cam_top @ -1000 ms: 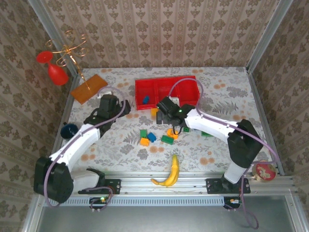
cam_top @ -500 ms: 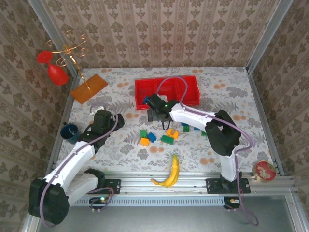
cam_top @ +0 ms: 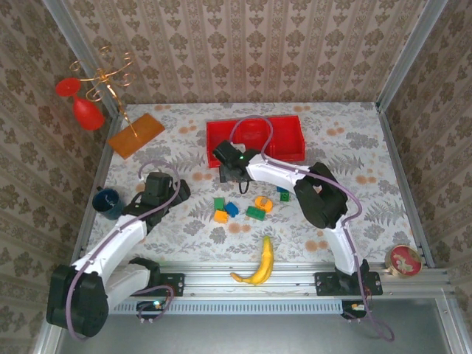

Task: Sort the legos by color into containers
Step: Pick up the lego from the center of the table.

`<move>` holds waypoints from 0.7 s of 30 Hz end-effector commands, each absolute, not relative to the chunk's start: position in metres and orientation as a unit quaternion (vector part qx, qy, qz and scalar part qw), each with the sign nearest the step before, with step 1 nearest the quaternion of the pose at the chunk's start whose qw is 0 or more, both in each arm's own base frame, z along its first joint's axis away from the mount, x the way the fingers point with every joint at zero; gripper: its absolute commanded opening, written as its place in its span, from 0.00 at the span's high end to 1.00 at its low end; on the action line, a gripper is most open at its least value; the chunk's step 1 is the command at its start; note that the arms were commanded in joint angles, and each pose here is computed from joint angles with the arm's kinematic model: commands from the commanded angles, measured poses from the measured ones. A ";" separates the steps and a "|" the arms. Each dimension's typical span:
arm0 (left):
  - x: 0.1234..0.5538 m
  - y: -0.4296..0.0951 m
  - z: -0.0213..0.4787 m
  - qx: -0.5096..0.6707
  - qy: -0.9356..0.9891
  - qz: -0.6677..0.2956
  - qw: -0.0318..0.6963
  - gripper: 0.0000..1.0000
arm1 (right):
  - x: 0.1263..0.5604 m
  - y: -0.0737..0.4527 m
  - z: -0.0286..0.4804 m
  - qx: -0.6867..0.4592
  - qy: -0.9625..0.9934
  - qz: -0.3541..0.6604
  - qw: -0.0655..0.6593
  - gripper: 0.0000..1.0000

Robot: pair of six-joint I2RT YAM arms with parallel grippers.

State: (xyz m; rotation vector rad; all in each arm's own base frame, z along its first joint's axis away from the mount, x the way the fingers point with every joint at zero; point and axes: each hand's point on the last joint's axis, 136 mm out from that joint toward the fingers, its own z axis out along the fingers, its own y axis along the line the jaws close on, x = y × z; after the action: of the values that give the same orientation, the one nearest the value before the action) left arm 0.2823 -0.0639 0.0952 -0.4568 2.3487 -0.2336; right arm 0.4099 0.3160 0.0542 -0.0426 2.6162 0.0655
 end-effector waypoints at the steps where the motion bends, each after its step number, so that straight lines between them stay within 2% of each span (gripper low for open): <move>1: 0.289 -0.066 0.104 -0.182 0.907 -0.103 0.365 0.00 | 0.417 0.309 0.048 -0.011 0.967 0.007 0.256 0.21; 17: 0.290 -0.064 0.094 -0.199 0.911 -0.102 0.346 0.00 | 0.433 0.316 0.028 -0.011 0.968 0.012 0.251 0.36; 21: 0.292 -0.065 0.093 -0.198 0.912 -0.102 0.344 0.00 | 0.433 0.316 0.026 -0.014 0.967 0.012 0.252 0.43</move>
State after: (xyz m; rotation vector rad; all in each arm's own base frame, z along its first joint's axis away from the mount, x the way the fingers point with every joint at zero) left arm 0.2833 -0.0622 0.0813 -0.4787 2.3979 -0.2307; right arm 0.4281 0.3141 0.0279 -0.0313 2.6343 0.0348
